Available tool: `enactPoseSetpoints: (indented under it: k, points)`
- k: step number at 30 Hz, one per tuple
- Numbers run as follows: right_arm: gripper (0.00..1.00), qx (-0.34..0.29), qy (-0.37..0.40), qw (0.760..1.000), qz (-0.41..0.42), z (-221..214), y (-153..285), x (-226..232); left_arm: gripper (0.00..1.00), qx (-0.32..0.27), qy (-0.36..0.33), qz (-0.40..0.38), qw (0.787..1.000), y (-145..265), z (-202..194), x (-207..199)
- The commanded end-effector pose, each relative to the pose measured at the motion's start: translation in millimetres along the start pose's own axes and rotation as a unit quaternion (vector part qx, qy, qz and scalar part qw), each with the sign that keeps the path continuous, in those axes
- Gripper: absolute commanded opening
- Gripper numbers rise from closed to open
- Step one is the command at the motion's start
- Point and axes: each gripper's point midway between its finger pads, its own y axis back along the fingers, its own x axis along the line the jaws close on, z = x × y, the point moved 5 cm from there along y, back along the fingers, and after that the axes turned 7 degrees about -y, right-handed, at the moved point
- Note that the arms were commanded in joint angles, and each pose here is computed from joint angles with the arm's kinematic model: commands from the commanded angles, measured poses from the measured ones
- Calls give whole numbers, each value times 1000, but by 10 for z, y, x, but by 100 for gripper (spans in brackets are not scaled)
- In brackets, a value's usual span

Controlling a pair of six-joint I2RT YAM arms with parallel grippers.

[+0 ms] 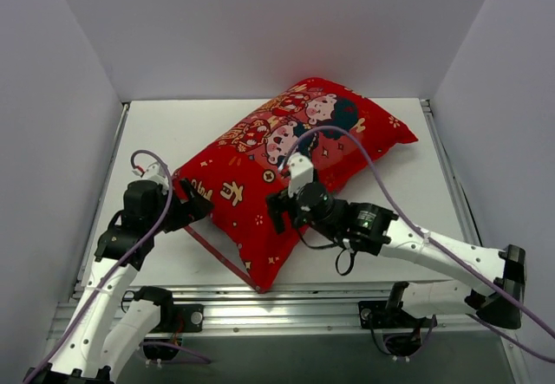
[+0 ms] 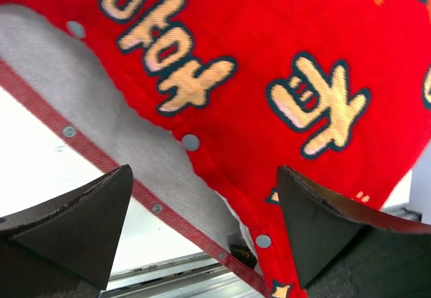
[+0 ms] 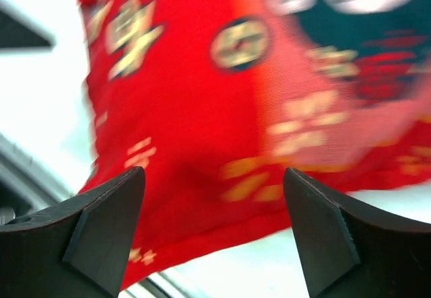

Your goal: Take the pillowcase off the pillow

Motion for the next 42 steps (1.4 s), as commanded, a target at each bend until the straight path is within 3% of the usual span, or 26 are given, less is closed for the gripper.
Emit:
enactPoseSetpoints:
  k: [1, 10, 17, 24, 28, 34, 42]
  points:
    - [80, -33, 70, 997, -28, 10, 53, 280, 96, -31, 11, 37, 999, 85, 115, 43]
    - [82, -16, 272, 958, -92, -324, -245, 1015, 96, -61, 35, 209, 975, 268, 204, 502]
    - [82, -13, 345, 933, -105, -553, -531, 1215, 96, -84, 56, 238, 966, 334, 233, 632]
    - [78, -3, 372, 912, -172, -714, -853, 1015, 96, -75, 53, 227, 970, 290, 212, 624]
    - [62, -16, 364, 907, -210, -651, -901, 900, 96, -71, 48, 212, 973, 265, 209, 592]
    - [37, -40, 316, 922, -221, -376, -853, 804, 96, -51, 28, 157, 986, 235, 193, 455]
    - [19, -60, 227, 938, -254, -13, -891, 426, 96, -29, 15, 57, 998, 170, 205, 184]
